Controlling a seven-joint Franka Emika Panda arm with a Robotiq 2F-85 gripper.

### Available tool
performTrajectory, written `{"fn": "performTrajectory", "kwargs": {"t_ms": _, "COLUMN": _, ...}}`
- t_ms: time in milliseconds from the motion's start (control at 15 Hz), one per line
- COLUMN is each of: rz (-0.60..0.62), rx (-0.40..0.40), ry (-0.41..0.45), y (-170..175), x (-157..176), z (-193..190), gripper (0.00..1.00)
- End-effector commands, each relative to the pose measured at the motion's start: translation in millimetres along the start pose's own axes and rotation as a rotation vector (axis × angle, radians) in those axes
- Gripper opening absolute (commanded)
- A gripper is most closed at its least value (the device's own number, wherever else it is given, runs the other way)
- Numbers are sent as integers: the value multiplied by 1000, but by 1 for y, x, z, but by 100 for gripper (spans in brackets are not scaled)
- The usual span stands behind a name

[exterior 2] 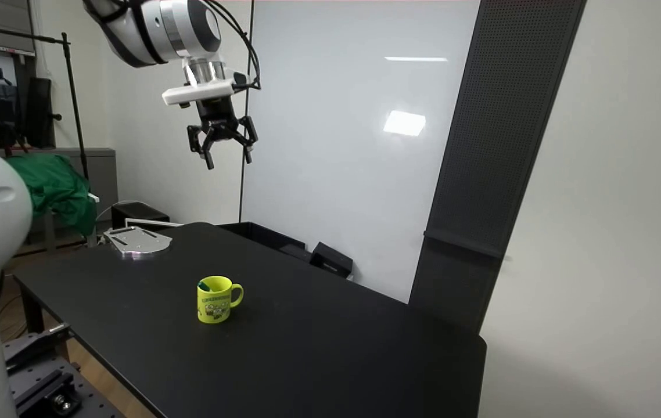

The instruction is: Take the marker out of the cup and put it on the table

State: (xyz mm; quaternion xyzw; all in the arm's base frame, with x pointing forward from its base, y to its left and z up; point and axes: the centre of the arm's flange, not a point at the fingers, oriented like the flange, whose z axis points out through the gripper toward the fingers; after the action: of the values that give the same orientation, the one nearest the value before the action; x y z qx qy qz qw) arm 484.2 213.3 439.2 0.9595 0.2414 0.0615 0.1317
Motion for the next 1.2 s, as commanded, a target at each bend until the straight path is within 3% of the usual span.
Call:
{"fn": "performTrajectory", "kwargs": {"t_ms": 0, "rz": -127, "rx": -18, "ry": 25, "y": -31, "x": 35, "z": 23, "gripper": 100}}
{"fn": "performTrajectory", "kwargs": {"t_ms": 467, "rz": -300, "rx": 54, "ry": 10, "y": -90, "x": 23, "z": 69, "gripper": 100}}
{"fn": "performTrajectory", "kwargs": {"t_ms": 667, "rz": -321, "rx": 94, "ry": 19, "y": -93, "x": 12, "z": 94, "gripper": 100}}
{"fn": "performTrajectory", "kwargs": {"t_ms": 800, "rz": -309, "rx": 127, "ry": -38, "y": -90, "x": 6, "z": 112, "gripper": 100}}
{"fn": "performTrajectory", "kwargs": {"t_ms": 867, "rz": -312, "rx": 98, "ry": -12, "y": -98, "x": 12, "z": 100, "gripper": 100}}
{"fn": "performTrajectory", "kwargs": {"t_ms": 1133, "rz": -309, "rx": 118, "ry": -44, "y": -94, "x": 7, "z": 116, "gripper": 100}}
